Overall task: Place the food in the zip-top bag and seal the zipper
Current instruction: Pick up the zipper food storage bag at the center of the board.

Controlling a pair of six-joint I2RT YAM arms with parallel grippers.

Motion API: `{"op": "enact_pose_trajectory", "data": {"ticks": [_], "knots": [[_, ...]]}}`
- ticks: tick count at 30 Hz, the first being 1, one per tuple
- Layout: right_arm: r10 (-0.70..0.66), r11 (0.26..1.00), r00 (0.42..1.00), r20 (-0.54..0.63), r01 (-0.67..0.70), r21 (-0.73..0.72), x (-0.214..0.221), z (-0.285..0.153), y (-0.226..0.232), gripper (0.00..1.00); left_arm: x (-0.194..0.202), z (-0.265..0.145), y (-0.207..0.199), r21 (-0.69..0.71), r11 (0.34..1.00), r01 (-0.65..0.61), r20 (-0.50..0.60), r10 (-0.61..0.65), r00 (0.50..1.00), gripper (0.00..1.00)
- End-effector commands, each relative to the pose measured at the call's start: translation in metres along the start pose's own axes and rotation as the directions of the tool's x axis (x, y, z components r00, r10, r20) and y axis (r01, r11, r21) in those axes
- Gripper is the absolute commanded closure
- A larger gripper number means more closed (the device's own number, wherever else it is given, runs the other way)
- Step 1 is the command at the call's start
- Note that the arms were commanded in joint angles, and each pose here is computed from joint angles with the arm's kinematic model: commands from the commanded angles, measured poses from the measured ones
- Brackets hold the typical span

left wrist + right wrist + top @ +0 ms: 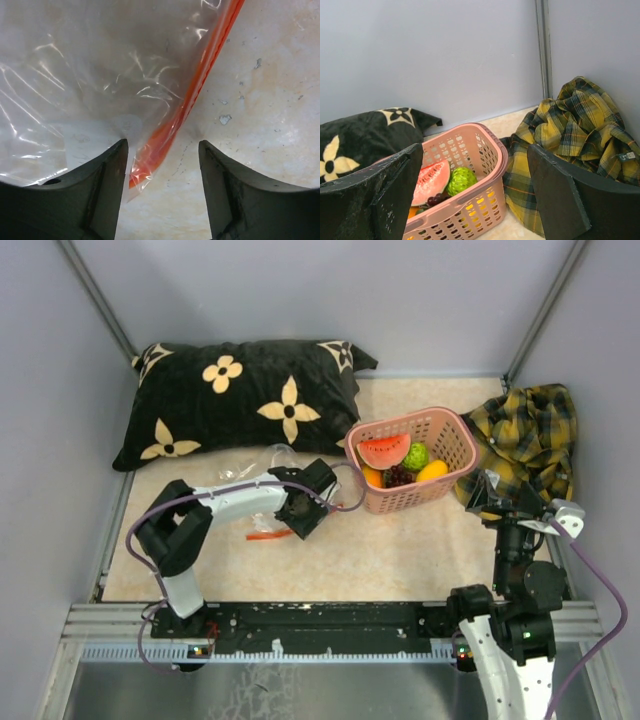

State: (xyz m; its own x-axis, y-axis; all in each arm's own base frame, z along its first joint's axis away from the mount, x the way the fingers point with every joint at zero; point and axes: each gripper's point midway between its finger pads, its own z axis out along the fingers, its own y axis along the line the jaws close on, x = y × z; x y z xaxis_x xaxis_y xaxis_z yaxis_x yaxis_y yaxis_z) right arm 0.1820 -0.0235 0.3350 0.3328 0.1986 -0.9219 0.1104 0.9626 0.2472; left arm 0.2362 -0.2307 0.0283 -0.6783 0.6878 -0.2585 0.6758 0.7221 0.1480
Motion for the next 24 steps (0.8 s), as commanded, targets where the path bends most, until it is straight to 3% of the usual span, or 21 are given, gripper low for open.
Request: {"op": "enact_pose_trajectory", "data": {"ticks": [1,4,14,24], "knots": [[0.024,1.000,0.998,0.066,-0.024,-0.003,-0.017,-0.002,0.000,0.14,-0.014,0.006,0.001,0.021,1.000,-0.012,0.013,0.012,1.000,0.41],[0.022,1.000,0.998,0.066,-0.022,-0.002,-0.017,-0.002,0.000,0.14,-0.013,0.010,0.008,-0.007,1.000,-0.004,0.001,0.004,1.000,0.50],[0.022,1.000,0.998,0.066,-0.022,-0.006,-0.017,-0.003,0.001,0.14,-0.006,0.023,0.007,-0.007,1.000,0.015,-0.029,-0.015,0.999,0.62],[0.044,0.988,0.997,0.068,-0.033,-0.153,-0.025,-0.004,0.029,0.14,-0.021,0.000,0.004,0.023,0.995,0.098,0.065,-0.099,0.993,1.00]]}}
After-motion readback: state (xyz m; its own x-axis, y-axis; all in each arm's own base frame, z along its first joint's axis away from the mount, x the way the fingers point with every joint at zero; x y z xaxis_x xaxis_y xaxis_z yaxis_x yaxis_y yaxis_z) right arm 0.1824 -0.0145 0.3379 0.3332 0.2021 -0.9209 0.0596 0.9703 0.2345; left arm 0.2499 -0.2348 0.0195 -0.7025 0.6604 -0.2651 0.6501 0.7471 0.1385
